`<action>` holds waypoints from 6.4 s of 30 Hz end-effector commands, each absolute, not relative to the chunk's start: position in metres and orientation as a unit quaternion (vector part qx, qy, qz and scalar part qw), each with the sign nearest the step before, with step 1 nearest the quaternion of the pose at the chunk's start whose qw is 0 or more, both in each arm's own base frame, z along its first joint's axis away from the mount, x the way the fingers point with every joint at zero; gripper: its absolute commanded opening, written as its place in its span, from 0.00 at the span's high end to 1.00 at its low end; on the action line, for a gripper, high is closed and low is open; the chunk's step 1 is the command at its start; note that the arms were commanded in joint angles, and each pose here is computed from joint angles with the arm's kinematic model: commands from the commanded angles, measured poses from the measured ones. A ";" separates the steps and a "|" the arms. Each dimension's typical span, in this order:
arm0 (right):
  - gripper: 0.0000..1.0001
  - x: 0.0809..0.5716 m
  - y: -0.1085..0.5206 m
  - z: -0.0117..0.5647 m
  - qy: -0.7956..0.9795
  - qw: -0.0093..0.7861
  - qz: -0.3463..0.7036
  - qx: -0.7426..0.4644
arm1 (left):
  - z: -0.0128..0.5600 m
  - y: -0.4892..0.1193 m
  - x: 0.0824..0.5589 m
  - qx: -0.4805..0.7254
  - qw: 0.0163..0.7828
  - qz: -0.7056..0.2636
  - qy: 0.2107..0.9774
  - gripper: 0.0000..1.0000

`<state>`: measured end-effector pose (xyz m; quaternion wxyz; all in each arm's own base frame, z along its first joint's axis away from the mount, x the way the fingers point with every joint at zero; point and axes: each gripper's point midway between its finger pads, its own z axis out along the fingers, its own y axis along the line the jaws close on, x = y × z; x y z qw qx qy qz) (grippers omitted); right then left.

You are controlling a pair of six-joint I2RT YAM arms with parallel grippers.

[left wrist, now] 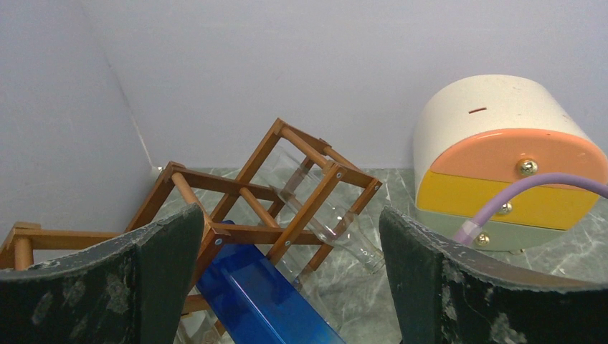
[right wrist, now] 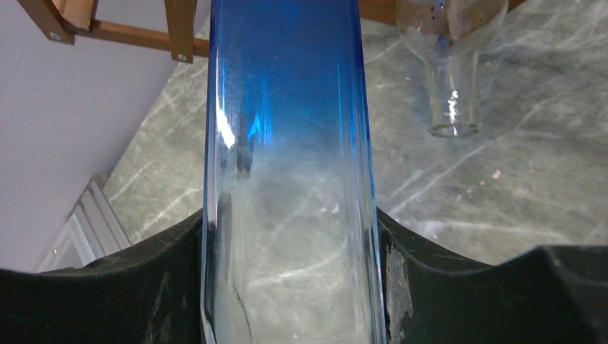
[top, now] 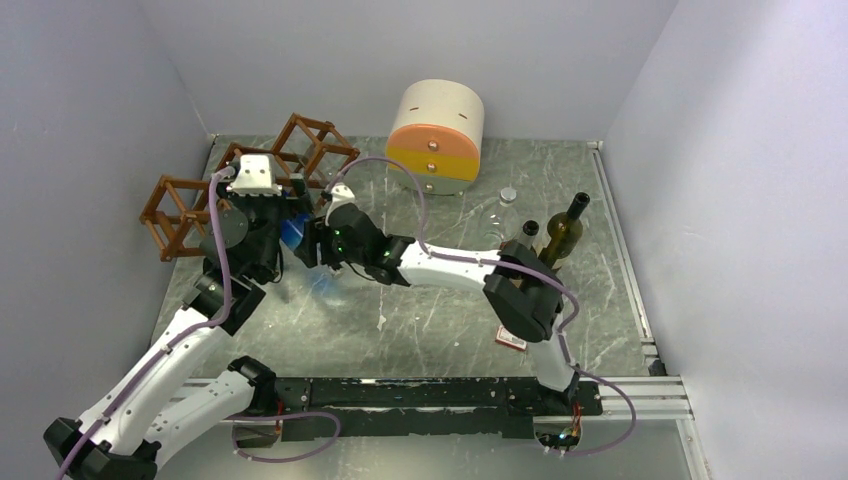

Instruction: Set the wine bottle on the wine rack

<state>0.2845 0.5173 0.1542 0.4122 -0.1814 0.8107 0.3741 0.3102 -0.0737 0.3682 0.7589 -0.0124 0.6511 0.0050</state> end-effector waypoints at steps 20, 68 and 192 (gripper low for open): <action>0.74 0.368 0.580 0.216 0.736 0.484 0.461 -0.110 | 0.377 -0.051 0.309 -0.063 0.771 0.024 0.633 0.04; 0.11 0.372 0.486 0.310 0.712 0.552 0.424 -0.090 | 0.388 -0.044 0.302 -0.074 0.783 0.008 0.617 0.04; 0.29 0.256 0.247 0.400 0.708 0.596 0.356 -0.129 | 0.248 -0.349 0.246 0.506 0.553 -0.414 0.516 0.93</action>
